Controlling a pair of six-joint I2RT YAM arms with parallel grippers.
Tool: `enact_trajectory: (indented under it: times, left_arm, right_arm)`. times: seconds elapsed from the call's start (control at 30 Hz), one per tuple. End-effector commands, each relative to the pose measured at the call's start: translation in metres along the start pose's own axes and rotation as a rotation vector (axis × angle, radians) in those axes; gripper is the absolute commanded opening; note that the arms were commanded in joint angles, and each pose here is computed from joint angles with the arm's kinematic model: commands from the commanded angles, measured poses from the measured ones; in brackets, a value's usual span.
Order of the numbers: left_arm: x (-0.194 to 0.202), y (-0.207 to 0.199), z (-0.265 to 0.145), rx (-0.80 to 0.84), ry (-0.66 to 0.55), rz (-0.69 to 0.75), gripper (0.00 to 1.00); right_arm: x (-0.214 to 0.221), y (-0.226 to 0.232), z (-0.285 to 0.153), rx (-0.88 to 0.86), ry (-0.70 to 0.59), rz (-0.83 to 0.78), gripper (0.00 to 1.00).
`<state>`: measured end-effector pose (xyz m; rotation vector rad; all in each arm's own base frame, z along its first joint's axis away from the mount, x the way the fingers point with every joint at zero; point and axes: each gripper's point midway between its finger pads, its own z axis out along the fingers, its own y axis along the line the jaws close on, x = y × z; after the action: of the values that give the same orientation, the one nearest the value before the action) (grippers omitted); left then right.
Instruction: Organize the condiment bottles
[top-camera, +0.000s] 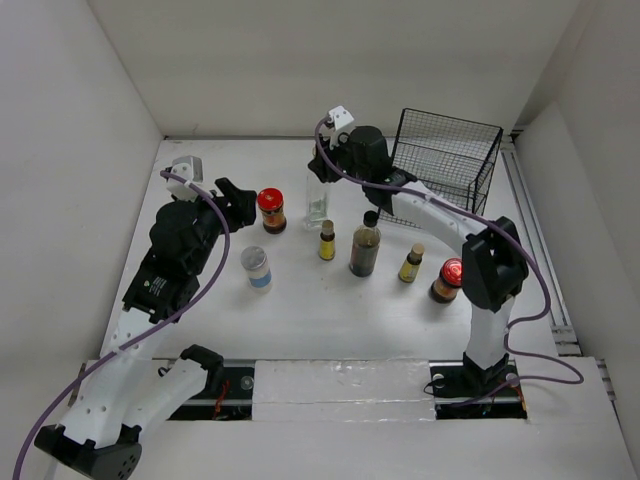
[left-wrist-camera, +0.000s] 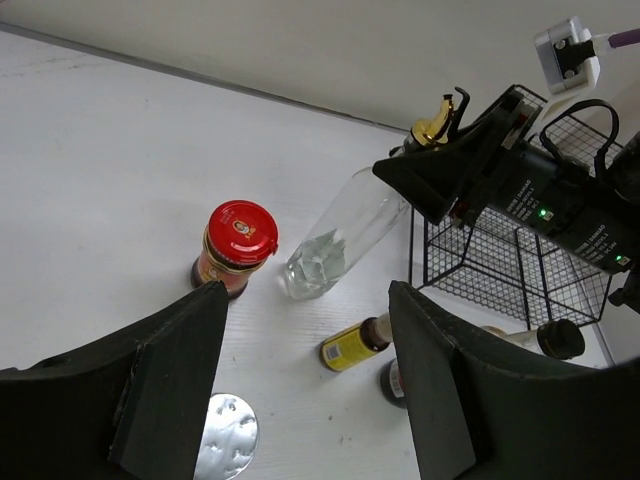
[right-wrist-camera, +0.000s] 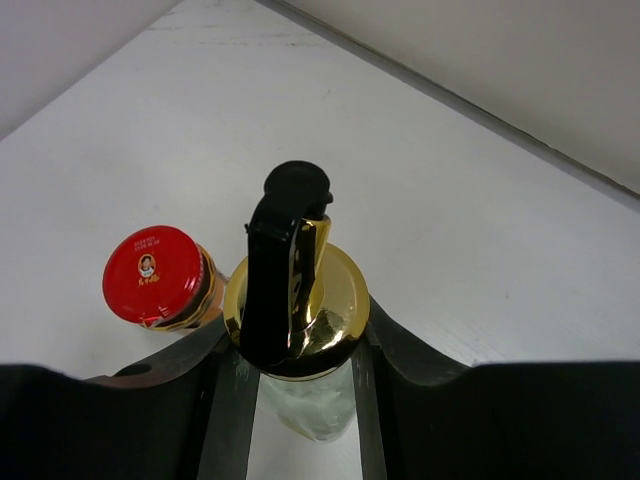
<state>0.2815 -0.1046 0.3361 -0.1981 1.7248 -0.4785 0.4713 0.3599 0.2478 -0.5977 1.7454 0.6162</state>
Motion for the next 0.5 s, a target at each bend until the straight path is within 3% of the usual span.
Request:
enact_trajectory:
  times: [0.0, 0.27, 0.47]
  left_arm:
    - [-0.010, -0.008, 0.000, 0.040, -0.040, -0.007, 0.61]
    - [-0.008, -0.008, -0.002, 0.049, -0.038, -0.007, 0.61]
    - [-0.011, -0.009, -0.005, 0.054, -0.048, -0.009, 0.61]
  right_arm:
    - [-0.118, 0.014, -0.031, 0.000, -0.323, -0.023, 0.06]
    - [-0.236, 0.023, -0.116, 0.034, -0.639, -0.016, 0.04]
    - [-0.277, -0.019, -0.173, 0.199, -0.756, -0.007, 0.04]
